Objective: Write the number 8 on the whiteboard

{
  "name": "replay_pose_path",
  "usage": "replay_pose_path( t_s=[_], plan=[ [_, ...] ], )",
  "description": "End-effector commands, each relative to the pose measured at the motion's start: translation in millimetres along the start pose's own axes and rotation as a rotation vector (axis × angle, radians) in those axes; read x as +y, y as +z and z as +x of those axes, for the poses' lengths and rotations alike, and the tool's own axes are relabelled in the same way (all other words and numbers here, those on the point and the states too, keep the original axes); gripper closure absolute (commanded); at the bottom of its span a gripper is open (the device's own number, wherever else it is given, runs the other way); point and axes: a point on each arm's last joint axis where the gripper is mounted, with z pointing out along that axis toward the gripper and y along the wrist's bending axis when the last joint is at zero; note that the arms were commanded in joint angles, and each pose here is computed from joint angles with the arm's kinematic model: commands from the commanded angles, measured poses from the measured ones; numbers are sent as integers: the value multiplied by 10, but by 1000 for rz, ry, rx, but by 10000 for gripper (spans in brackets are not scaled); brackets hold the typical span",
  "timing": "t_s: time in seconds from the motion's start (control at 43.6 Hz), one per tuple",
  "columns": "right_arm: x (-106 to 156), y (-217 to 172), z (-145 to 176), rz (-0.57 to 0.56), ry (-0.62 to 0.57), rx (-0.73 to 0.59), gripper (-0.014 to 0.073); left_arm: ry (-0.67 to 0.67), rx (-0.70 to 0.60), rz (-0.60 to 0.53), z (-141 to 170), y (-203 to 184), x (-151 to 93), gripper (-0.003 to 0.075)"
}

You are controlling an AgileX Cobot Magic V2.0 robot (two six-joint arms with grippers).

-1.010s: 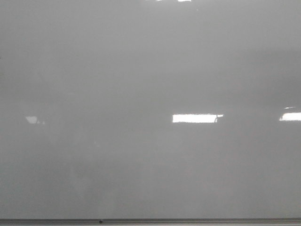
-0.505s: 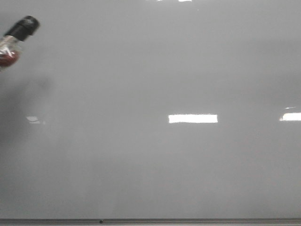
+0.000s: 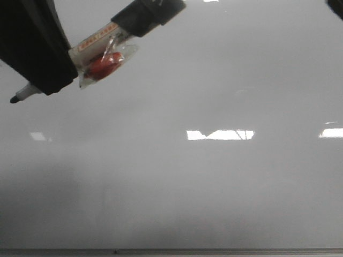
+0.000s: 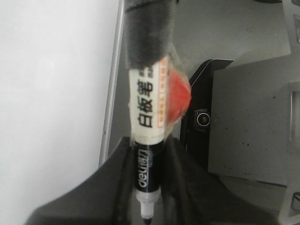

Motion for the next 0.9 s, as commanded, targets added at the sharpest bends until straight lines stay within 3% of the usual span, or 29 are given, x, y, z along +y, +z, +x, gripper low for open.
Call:
replay_pose_path(
  t_s=[0.0,0.275,0.597,0.872],
  plan=[
    [29,21,-294,-83,-68,-107,54,35,-95,-18,-153,-144,-74,733],
    [73,445,-674,-268,-147,-31,54,40,-100,-10,-170,-137,-93,733],
    [108,726,-888,-328,-189,2,59,40,-100,-10,-170,-137,-93,733],
    [70,835,-887,-335,-176,26,307,40,-101,-11,-171,-137,-91,733]
  ],
)
